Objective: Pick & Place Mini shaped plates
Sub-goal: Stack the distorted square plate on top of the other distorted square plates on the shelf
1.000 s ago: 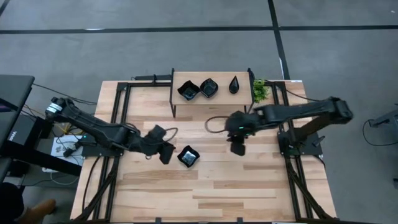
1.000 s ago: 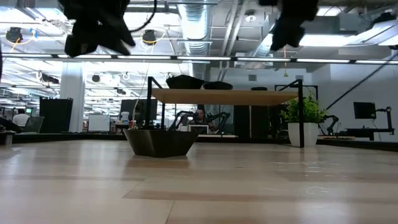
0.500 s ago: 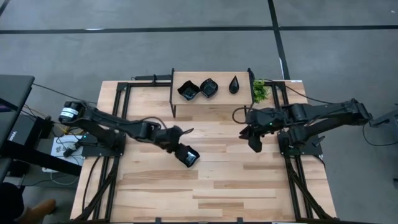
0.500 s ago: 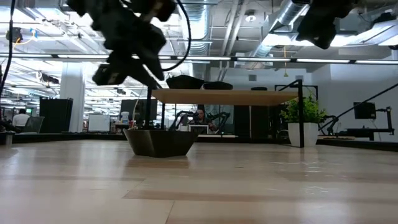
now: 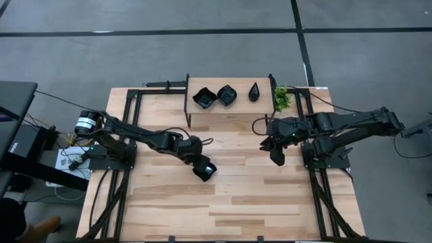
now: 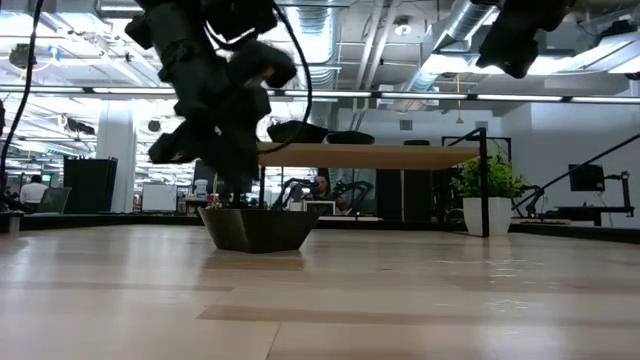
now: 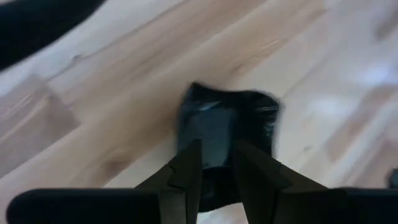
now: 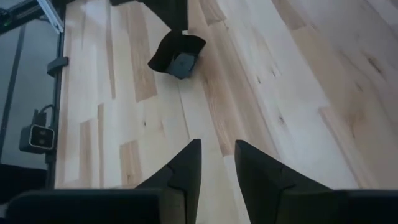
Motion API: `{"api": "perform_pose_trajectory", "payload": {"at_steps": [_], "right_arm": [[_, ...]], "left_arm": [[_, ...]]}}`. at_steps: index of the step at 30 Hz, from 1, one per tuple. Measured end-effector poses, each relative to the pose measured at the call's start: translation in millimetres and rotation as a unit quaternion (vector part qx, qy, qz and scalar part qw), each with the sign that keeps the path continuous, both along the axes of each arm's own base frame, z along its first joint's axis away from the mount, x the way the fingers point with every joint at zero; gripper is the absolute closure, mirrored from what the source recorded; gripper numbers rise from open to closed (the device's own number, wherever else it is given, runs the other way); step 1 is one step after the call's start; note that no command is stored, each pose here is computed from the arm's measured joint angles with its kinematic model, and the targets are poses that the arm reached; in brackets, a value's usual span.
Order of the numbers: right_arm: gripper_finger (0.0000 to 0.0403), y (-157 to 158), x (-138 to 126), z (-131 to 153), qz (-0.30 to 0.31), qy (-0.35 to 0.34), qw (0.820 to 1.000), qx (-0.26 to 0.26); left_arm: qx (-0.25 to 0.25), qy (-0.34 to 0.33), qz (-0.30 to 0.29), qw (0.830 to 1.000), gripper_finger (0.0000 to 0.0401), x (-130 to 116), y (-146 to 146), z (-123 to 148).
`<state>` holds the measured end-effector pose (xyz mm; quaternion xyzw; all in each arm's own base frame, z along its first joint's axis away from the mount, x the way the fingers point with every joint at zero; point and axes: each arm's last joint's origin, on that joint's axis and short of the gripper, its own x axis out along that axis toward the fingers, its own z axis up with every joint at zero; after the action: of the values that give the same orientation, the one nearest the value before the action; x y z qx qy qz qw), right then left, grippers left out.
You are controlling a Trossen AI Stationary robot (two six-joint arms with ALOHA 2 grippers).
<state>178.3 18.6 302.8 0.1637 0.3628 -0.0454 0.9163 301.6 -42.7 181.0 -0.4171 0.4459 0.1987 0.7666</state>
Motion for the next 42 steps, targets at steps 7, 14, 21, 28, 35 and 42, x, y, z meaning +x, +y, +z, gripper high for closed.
{"api": "perform_pose_trajectory", "payload": {"at_steps": [7,14,21,28,35,42], "right_arm": [[0.0310,0,-2,8,0.036,-0.041,0.998,-0.037],[0.0310,-2,-15,20,0.056,-0.120,0.989,-0.063],[0.0310,-5,-41,-12,0.015,-0.222,0.975,-0.002],[0.0310,-7,-59,-31,-0.013,-0.247,0.968,0.052],[0.0310,-7,-62,-28,-0.013,-0.258,0.965,0.049],[0.0310,-7,-62,-29,-0.014,-0.255,0.966,0.048]], "left_arm": [[-0.008,0.028,0.023,0.999,0.0310,-2,0,-6],[-0.003,0.029,0.035,0.999,0.0310,-2,4,-6],[-0.003,0.036,0.042,0.998,0.0310,-3,7,-7],[-0.004,0.040,0.041,0.998,0.0310,-4,7,-7],[-0.010,0.055,0.040,0.998,0.0310,-3,6,-13],[-0.013,0.065,0.041,0.997,0.0310,-1,6,-20]]}}
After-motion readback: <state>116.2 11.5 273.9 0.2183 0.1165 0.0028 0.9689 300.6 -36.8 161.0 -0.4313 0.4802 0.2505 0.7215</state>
